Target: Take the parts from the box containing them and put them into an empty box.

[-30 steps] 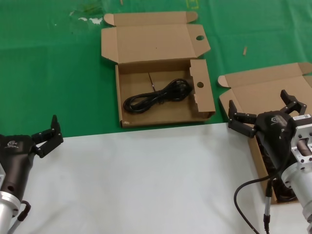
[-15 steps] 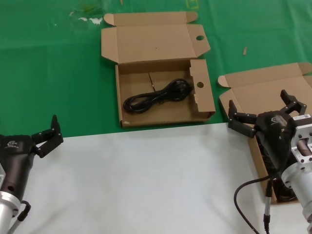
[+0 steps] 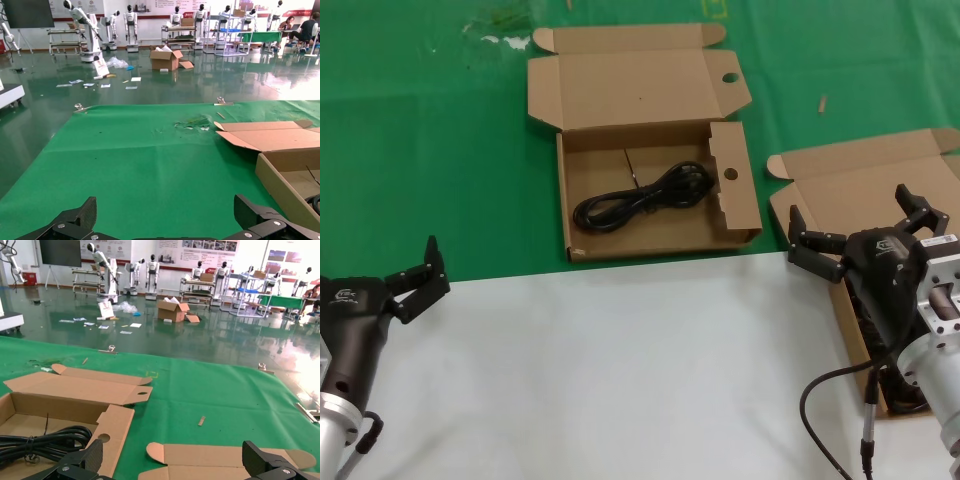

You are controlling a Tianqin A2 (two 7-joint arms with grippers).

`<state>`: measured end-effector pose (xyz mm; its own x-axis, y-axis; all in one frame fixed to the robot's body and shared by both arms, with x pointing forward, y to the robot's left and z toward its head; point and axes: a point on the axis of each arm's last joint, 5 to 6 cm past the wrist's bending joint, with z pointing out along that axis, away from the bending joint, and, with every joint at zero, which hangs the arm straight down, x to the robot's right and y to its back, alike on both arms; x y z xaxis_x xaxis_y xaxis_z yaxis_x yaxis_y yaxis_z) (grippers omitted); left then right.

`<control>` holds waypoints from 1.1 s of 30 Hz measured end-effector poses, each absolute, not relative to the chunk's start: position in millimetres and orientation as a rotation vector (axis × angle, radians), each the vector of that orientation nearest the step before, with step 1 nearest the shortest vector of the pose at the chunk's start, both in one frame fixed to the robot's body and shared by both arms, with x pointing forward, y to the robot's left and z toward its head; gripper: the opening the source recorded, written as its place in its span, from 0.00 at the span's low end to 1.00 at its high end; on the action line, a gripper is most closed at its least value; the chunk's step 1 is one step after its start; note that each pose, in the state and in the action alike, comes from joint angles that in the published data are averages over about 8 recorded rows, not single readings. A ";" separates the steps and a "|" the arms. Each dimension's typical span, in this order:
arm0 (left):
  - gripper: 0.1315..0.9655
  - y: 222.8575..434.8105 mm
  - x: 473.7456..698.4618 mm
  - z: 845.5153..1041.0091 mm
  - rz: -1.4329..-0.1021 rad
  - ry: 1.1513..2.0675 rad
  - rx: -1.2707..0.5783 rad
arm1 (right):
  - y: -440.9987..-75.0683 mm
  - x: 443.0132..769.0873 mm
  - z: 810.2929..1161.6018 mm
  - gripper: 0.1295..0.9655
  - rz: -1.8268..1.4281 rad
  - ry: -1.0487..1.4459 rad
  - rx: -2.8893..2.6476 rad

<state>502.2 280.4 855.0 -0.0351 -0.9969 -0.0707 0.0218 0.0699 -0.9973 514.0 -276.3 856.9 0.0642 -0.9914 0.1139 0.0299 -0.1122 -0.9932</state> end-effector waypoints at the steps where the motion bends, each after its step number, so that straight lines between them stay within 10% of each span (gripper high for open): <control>1: 1.00 280.4 502.2 855.0 -1.193 1.253 -1.125 | -276.3 514.0 856.9 1.00 -1.255 1.085 -1.303; 33: 1.00 280.4 502.2 855.0 -1.193 1.253 -1.125 | -276.3 514.0 856.9 1.00 -1.255 1.085 -1.303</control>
